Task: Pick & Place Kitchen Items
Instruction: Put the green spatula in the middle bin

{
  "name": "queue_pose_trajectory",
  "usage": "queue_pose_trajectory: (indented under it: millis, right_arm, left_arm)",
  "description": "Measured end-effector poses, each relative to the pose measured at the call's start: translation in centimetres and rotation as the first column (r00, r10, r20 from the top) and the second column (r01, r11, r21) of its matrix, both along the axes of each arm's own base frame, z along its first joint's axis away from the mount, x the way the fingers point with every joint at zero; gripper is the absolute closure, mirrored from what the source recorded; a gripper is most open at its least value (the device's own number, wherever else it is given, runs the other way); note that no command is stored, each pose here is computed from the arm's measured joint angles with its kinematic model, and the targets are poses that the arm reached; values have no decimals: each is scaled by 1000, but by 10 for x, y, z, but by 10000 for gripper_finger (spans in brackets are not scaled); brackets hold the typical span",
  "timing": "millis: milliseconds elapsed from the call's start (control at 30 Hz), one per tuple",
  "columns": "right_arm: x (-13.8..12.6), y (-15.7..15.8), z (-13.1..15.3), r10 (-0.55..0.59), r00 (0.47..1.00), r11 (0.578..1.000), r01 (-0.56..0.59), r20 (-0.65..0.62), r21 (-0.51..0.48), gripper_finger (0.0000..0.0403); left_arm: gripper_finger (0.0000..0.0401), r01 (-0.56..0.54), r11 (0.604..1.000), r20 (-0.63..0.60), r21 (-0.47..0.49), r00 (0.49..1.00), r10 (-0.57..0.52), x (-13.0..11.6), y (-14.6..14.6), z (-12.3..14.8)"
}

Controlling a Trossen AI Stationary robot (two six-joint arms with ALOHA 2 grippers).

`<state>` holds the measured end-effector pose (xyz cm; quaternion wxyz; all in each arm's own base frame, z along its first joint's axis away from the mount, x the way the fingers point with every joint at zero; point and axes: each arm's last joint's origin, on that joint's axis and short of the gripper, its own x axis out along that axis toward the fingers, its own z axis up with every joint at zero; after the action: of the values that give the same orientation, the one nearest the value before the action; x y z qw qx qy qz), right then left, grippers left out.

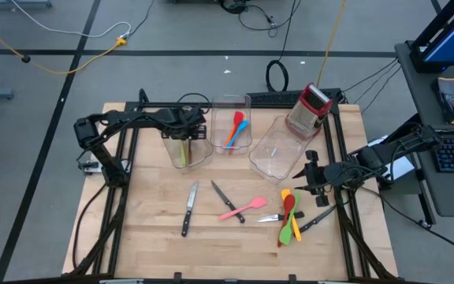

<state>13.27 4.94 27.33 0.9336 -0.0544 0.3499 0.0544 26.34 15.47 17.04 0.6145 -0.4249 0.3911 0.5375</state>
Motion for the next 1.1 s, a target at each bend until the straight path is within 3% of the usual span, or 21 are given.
queue_pose_trajectory:
  millis: [233,433,667,867,1100]
  right_arm:
    - [0,0,0,-64,998,996,64,-8,69,248]
    - [0,0,0,-83,997,993,83,-10,89,248]
    - [0,0,0,-156,987,971,159,-30,176,248]
    - [0,0,0,-258,964,916,266,-66,301,248]
    - [0,0,0,-352,928,832,369,-119,415,248]
  left_arm:
    - [156,77,997,49,14,996,-78,-3,0,14]
    - [144,121,986,181,115,973,-140,-4,-7,47]
    - [143,194,950,315,245,911,-267,-8,-33,90]
    - [142,254,917,409,306,835,-368,-1,-63,110]
    - [146,294,913,481,281,781,-399,8,-95,115]
